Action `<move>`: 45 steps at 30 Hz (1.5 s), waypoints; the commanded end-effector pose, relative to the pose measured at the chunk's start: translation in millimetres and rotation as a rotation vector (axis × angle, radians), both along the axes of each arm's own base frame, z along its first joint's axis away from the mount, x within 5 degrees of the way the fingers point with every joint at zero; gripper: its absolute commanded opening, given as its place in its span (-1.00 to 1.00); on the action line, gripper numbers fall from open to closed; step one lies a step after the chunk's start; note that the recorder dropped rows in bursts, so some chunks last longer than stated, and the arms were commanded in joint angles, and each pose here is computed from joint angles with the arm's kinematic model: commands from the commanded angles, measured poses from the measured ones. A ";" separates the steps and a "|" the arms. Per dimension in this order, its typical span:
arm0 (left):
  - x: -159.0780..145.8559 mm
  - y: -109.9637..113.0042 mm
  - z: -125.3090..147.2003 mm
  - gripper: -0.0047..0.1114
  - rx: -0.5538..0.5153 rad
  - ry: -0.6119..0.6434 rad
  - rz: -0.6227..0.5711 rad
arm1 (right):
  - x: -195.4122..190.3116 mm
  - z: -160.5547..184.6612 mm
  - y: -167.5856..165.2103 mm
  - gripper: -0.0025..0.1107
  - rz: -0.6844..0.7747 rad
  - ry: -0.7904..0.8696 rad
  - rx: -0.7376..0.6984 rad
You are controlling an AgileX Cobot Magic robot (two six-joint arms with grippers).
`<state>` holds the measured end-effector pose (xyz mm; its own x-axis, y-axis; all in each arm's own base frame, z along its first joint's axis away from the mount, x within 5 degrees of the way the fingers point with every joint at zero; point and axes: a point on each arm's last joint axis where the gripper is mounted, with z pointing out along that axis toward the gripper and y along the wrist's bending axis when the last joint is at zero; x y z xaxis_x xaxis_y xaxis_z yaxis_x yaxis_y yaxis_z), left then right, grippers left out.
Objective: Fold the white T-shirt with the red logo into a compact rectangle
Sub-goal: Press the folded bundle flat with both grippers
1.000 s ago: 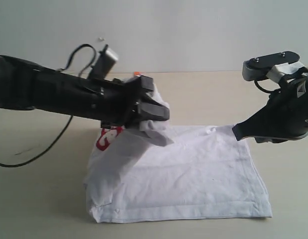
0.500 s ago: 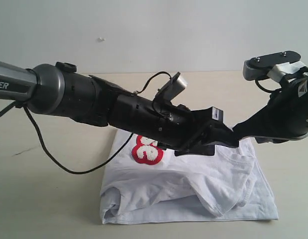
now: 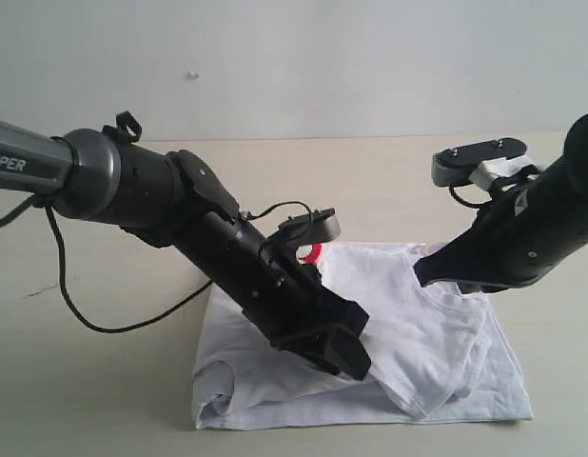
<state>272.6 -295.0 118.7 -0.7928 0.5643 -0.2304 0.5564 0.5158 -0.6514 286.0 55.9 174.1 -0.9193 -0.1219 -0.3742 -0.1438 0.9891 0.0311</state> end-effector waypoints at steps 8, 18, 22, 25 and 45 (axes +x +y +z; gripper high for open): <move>-6.1 -5.9 -11.1 -0.25 0.020 0.023 -0.028 | 29.1 -83.6 3.7 -0.96 -0.009 -0.005 -0.006; 6.7 16.8 -14.7 -0.25 0.091 0.035 -0.033 | 55.2 -88.4 9.2 -0.96 -0.027 0.008 0.007; 16.9 32.5 -16.7 -0.25 0.132 0.041 -0.011 | 55.3 -87.3 9.3 -0.96 -0.024 0.034 0.001; 25.6 42.8 -17.7 -0.25 0.150 0.037 0.025 | 51.3 -88.6 8.8 -0.96 -0.023 0.081 -0.006; 49.8 74.2 63.9 -0.20 0.006 -0.140 0.176 | 43.2 -2.3 7.6 -0.96 -0.012 -0.099 0.029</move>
<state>319.1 -227.8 162.4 -0.8450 0.4561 -0.2790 0.5249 0.6080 -0.5957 332.9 65.6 149.7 -0.9029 -0.0904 -0.4203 -0.1236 0.9909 0.0524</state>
